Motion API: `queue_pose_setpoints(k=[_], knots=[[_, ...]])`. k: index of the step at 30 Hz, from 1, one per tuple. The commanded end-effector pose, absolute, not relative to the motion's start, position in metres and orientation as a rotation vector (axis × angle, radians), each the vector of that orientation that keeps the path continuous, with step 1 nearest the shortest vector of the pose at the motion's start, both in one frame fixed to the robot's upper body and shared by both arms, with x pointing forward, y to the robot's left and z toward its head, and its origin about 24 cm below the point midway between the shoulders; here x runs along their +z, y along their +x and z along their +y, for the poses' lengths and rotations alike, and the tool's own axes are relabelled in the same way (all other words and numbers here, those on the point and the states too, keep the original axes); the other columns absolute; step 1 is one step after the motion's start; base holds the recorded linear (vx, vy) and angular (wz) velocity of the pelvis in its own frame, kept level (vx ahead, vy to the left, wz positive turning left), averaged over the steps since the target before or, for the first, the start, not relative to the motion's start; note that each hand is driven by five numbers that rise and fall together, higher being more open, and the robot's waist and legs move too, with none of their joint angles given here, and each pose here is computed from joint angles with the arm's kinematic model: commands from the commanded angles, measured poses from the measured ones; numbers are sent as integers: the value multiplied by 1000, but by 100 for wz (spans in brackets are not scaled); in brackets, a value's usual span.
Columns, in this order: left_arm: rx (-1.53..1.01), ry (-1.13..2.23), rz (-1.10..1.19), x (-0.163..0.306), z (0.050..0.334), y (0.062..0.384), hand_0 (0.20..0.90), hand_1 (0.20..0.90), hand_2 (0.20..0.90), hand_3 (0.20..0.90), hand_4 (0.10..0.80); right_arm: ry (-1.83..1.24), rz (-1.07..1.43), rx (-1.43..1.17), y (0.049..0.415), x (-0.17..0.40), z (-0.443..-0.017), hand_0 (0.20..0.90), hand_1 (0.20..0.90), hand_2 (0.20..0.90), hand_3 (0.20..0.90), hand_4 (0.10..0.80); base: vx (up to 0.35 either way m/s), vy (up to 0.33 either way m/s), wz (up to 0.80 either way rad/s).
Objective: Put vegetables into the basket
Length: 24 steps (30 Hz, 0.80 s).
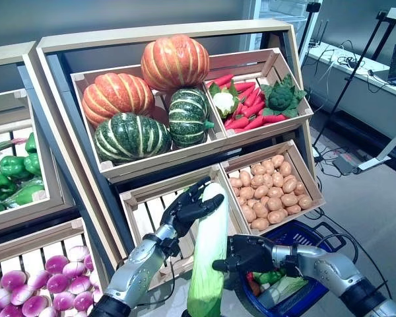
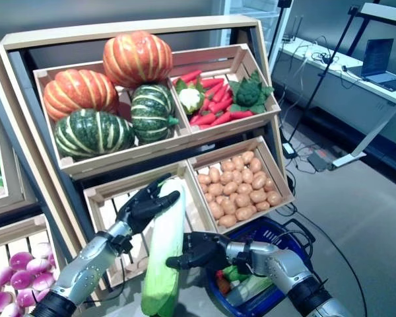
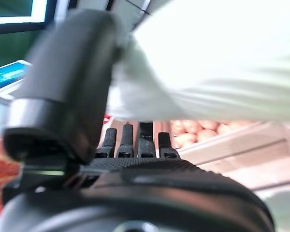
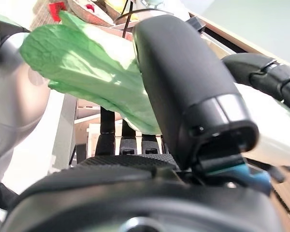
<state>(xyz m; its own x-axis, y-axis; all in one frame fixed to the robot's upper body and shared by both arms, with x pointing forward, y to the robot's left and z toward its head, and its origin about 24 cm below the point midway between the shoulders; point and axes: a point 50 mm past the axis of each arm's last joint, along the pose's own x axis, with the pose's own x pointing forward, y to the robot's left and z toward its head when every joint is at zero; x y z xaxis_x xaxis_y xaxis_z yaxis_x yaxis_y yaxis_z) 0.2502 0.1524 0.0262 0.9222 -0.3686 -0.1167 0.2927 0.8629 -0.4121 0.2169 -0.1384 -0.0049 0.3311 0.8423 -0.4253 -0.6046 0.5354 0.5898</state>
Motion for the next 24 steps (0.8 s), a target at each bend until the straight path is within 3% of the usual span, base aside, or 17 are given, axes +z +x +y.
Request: queue_pose_setpoints(k=[1,11,24], knots=[[-410,-411,-6,68,150,277,900,900,900,900,800,589,286,1026,251,65,-117,300,300,300,300,400,0,0,0],[-392,-505,-8,68,156,277,900,900,900,900,800,690,69,765,267,81,-145,300,300,300,300,400,1,-2,0],[-358,-569,-43,72,166,277,900,900,900,900,800,738,-4,373,267,60,-198,300,300,300,300,400,-4,-3,-1]])
